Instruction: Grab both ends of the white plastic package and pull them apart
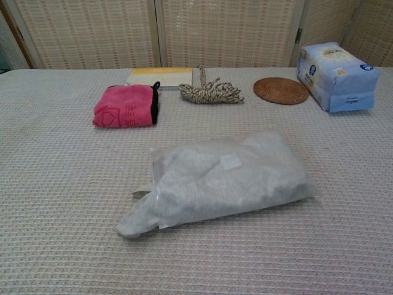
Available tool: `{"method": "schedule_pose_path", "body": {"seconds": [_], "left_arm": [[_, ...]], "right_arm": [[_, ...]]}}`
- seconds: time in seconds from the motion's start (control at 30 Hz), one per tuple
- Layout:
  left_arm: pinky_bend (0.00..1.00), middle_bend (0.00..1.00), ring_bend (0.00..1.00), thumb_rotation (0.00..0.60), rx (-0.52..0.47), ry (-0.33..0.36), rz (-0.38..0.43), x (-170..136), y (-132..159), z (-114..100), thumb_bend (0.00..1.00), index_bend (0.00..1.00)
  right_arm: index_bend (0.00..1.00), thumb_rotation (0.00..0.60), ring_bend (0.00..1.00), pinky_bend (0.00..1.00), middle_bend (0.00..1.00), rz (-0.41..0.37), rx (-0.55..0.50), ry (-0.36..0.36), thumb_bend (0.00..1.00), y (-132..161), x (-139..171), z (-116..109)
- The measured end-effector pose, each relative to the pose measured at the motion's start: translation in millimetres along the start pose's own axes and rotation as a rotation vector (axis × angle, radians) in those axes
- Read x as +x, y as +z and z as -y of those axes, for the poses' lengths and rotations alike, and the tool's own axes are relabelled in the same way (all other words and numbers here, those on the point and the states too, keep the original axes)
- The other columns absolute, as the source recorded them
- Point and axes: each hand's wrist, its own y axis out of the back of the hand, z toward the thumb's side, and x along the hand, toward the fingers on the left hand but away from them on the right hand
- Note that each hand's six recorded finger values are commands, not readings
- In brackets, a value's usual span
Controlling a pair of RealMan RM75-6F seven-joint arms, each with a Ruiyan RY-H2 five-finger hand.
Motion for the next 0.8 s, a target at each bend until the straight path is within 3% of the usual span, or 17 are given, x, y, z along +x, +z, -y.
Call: {"method": "schedule_pose_path", "body": {"seconds": [0.2, 0.37, 0.53, 0.8], "left_arm": [[0.12, 0.20, 0.05, 0.600, -0.037, -0.024, 0.033, -1.6, 7.6, 5.1, 0.18, 0.32], [0.24, 0.23, 0.09, 0.600, -0.106, -0.077, 0.126, -7.1, 26.7, 15.5, 0.17, 0.34], [0.18, 0.23, 0.09, 0.600, -0.212, -0.132, 0.244, -12.2, 56.1, 34.9, 0.15, 0.43], [0.11, 0.17, 0.03, 0.600, -0.370, -0.156, 0.376, -5.6, 107.0, 70.5, 0.18, 0.50]], "right_arm": [[0.12, 0.600, 0.00, 0.00, 0.00, 0.001, -0.001, -0.006, 0.12, -1.4, 1.7, -2.4], [0.12, 0.600, 0.00, 0.00, 0.00, -0.011, 0.015, 0.004, 0.12, 1.7, 3.9, -0.1], [0.12, 0.600, 0.00, 0.00, 0.00, -0.011, 0.043, 0.015, 0.12, 2.3, 5.2, 2.5], [0.12, 0.600, 0.00, 0.00, 0.00, -0.007, 0.064, 0.023, 0.12, 5.5, 2.0, 9.2]]}}
